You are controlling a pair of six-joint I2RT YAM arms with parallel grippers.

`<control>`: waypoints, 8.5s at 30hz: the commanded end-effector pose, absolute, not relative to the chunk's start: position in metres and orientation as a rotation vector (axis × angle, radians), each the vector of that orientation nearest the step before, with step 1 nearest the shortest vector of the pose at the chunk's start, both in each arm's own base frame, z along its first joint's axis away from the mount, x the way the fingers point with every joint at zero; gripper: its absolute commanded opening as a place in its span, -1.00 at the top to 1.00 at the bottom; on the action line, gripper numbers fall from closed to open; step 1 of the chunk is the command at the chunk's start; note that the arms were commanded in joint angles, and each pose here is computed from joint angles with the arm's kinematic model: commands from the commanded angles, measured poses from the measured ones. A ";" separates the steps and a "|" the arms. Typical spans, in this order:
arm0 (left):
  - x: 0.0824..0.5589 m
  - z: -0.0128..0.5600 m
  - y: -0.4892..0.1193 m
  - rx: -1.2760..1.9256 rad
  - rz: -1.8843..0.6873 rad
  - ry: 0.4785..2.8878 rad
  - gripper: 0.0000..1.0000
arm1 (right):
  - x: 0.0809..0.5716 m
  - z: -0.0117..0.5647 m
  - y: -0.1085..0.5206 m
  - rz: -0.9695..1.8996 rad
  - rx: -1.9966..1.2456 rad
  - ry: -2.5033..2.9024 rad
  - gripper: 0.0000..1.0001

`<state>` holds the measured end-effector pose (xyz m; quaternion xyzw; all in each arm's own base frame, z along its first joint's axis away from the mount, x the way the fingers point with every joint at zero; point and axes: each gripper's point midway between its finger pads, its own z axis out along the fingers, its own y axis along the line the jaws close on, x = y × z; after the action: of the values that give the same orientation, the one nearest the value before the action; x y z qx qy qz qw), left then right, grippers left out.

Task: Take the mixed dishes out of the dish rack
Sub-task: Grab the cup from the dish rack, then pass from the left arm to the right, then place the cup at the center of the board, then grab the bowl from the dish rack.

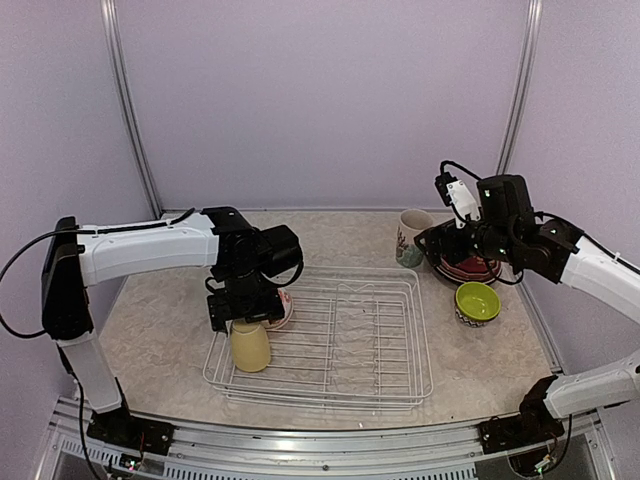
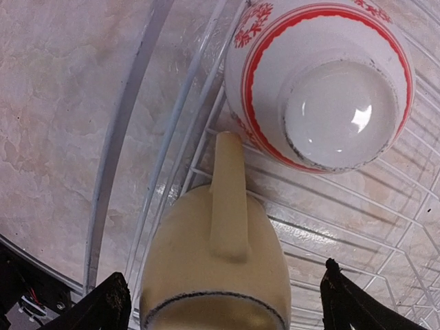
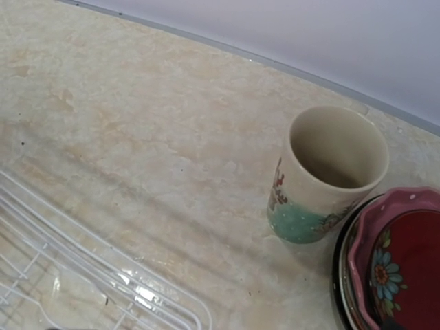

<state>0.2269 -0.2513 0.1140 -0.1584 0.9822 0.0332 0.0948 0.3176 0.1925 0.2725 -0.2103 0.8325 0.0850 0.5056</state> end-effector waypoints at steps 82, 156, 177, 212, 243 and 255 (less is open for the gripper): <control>0.272 0.351 -0.393 0.208 -1.662 1.968 0.28 | 0.216 0.330 0.368 1.786 -0.575 1.550 -0.79; 0.338 0.384 -0.211 0.313 -0.580 1.944 -0.98 | 0.388 0.231 0.284 0.088 -0.658 2.288 1.00; 0.338 0.343 -0.241 0.461 -0.345 2.030 -0.98 | 0.447 0.133 0.292 0.107 -0.695 2.604 1.00; 0.340 0.344 -0.239 0.402 -0.440 2.070 -0.98 | 0.452 0.173 0.295 0.161 -0.677 2.518 -0.07; 0.297 0.245 -0.285 0.163 -0.537 2.542 -0.98 | 0.322 0.273 0.309 0.756 -0.580 2.083 -0.73; 0.278 0.220 -0.230 -0.082 -0.454 2.589 -0.95 | 0.300 0.250 0.390 1.208 -0.483 2.064 -0.71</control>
<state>0.2856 -0.2626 0.2141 0.0205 0.9534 -0.1753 0.2448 0.3099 0.3531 0.2579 -0.2092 0.8080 0.4035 0.3748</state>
